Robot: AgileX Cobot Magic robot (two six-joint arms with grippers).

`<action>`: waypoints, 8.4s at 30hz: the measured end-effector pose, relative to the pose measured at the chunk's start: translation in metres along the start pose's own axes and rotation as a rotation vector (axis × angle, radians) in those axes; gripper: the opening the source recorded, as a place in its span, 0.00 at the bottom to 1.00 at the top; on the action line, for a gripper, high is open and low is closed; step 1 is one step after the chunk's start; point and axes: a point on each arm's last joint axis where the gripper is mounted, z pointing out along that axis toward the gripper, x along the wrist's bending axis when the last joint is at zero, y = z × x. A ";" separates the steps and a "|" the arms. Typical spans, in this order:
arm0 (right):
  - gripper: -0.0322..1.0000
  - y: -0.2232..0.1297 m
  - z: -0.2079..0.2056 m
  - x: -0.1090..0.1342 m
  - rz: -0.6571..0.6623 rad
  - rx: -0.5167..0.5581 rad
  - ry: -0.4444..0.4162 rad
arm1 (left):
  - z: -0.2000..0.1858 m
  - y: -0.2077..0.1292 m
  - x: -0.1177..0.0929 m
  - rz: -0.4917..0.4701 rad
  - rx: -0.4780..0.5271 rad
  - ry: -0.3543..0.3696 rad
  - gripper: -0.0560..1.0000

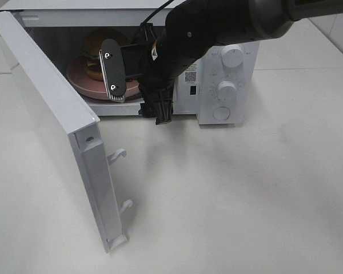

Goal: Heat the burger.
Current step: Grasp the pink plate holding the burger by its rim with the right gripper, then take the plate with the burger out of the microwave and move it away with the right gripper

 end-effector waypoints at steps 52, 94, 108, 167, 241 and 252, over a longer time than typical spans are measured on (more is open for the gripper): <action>0.83 0.010 0.075 -0.011 0.038 0.027 0.029 | 0.000 0.000 0.000 0.000 0.000 0.000 0.99; 0.76 0.008 0.111 -0.027 0.046 0.062 0.017 | 0.000 0.000 0.000 0.000 0.000 0.000 0.99; 0.41 0.018 0.110 -0.024 0.212 0.018 0.036 | 0.000 0.000 0.000 0.000 0.000 0.000 0.99; 0.34 0.025 0.108 -0.023 0.184 -0.003 0.033 | 0.000 0.000 0.000 0.000 0.000 0.000 0.99; 0.17 -0.022 0.005 0.068 -0.267 -0.087 -0.052 | 0.000 0.000 0.000 0.000 0.000 0.000 0.99; 0.17 -0.031 -0.026 0.091 -0.288 -0.100 -0.068 | 0.000 0.000 0.000 0.000 0.000 0.000 0.99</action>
